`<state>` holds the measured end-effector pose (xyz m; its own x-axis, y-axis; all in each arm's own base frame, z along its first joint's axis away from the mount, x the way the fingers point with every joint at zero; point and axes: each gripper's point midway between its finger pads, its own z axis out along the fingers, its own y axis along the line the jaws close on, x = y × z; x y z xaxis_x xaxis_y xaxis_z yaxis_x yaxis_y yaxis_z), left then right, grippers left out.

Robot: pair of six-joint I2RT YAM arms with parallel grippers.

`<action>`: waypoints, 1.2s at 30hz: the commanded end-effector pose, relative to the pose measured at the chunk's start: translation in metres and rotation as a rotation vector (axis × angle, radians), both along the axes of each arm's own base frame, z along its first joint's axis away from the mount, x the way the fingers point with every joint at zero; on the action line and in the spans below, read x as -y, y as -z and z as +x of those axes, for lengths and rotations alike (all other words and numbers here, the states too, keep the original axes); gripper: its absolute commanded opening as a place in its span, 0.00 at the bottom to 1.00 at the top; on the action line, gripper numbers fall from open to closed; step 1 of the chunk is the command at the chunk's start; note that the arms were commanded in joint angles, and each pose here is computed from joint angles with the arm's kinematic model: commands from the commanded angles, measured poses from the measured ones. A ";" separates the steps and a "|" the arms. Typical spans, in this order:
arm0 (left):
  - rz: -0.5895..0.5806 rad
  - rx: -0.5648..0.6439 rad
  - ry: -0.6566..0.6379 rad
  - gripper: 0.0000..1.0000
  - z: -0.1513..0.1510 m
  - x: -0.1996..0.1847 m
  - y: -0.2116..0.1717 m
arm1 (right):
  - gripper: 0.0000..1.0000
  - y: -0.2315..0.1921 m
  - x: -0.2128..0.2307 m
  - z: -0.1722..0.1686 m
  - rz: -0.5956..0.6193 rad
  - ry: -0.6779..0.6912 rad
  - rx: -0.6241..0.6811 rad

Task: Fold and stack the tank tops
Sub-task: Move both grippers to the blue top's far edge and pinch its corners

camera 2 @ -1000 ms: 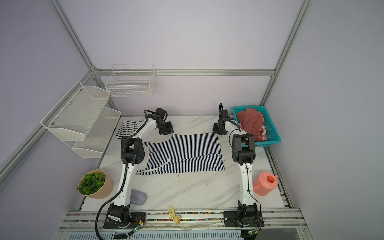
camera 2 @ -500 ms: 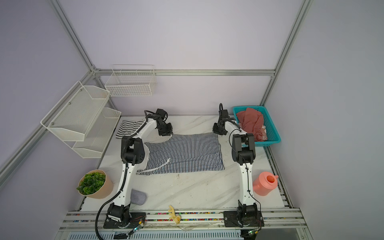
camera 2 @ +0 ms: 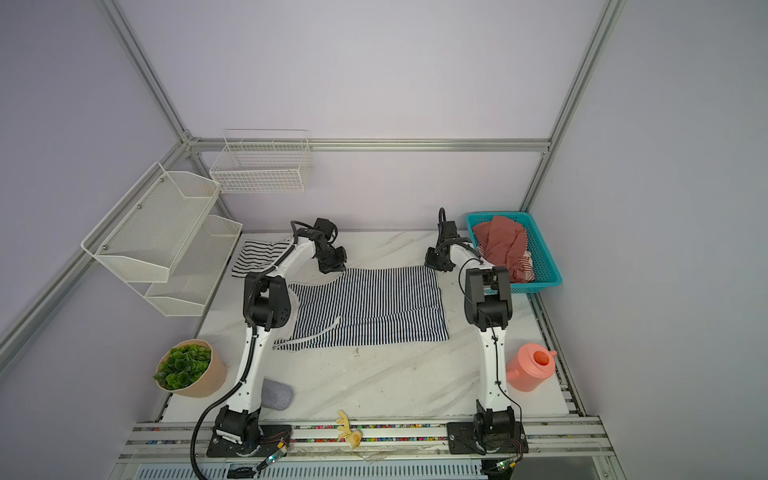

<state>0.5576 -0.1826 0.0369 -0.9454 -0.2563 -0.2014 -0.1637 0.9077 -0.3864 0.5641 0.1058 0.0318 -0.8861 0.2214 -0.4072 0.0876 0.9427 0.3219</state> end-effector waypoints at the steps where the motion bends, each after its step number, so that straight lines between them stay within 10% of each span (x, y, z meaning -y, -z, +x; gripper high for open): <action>1: 0.004 0.057 0.018 0.00 -0.002 0.005 -0.034 | 0.00 -0.010 0.006 -0.013 -0.021 -0.008 -0.003; 36: 0.060 0.036 0.002 0.00 -0.103 -0.005 -0.045 | 0.00 -0.051 0.030 -0.125 -0.048 0.050 0.041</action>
<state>0.4622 -0.1803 0.0755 -0.9489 -0.2179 -0.2281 -0.1320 0.9311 -0.3402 0.4429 0.0864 0.0735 -0.8750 0.2296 -0.4262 0.0974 0.9458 0.3097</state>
